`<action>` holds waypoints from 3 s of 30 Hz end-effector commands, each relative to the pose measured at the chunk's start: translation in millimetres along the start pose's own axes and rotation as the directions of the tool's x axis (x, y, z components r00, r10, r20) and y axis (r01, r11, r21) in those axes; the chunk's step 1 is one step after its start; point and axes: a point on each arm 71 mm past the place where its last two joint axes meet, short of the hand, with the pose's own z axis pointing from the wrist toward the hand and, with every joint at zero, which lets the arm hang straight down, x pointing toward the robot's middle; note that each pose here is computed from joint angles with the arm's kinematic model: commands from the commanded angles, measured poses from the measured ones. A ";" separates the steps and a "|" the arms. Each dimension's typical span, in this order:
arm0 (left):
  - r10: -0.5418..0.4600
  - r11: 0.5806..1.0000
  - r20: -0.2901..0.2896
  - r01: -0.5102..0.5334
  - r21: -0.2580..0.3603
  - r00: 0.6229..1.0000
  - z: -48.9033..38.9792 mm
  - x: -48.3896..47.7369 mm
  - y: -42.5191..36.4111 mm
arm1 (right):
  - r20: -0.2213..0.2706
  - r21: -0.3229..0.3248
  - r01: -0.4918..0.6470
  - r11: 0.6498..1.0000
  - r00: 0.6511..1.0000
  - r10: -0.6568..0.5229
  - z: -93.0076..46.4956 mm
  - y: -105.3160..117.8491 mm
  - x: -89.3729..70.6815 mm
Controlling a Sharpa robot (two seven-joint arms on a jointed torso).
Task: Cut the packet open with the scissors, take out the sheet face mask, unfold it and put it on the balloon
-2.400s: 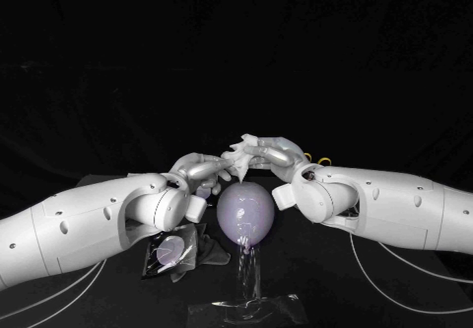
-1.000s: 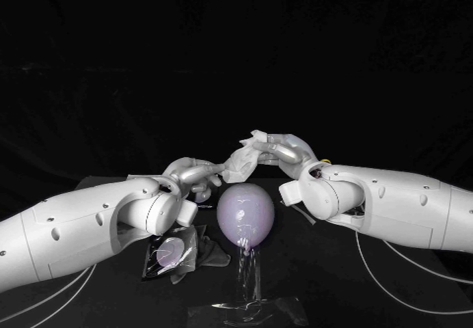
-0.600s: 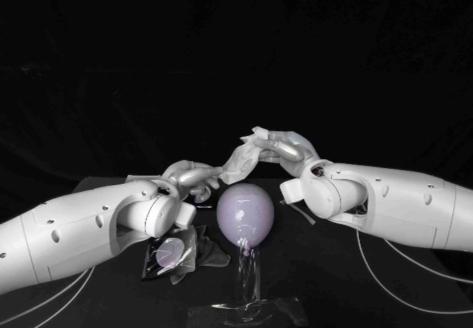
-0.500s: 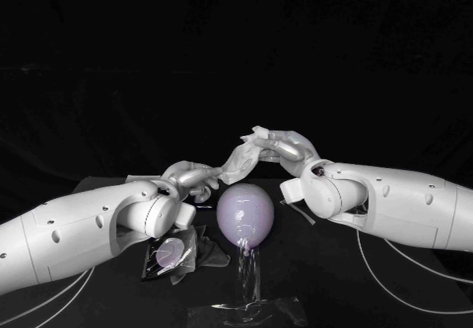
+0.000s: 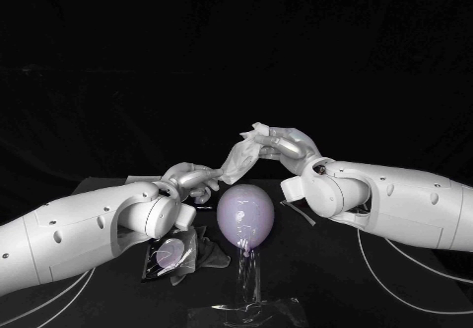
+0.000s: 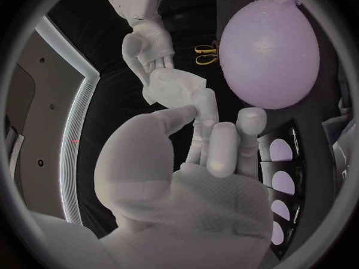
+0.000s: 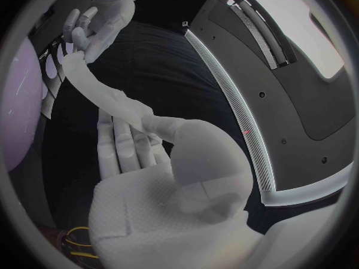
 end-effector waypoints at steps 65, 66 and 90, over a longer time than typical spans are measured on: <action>-0.115 0.957 -0.214 0.166 0.239 0.970 35.8 -27.4 -14.7 | -0.062 -0.036 -0.028 0.999 0.998 0.026 2.3 16.6 18.9; -0.135 0.951 -0.232 0.191 0.241 0.963 37.2 -27.3 -15.5 | -0.064 -0.035 -0.030 0.999 0.998 0.027 2.2 16.6 19.7; -0.323 0.895 -0.474 0.427 0.128 0.819 62.1 -13.4 -18.8 | -0.121 -0.030 -0.055 0.998 0.991 0.051 -4.9 19.1 36.6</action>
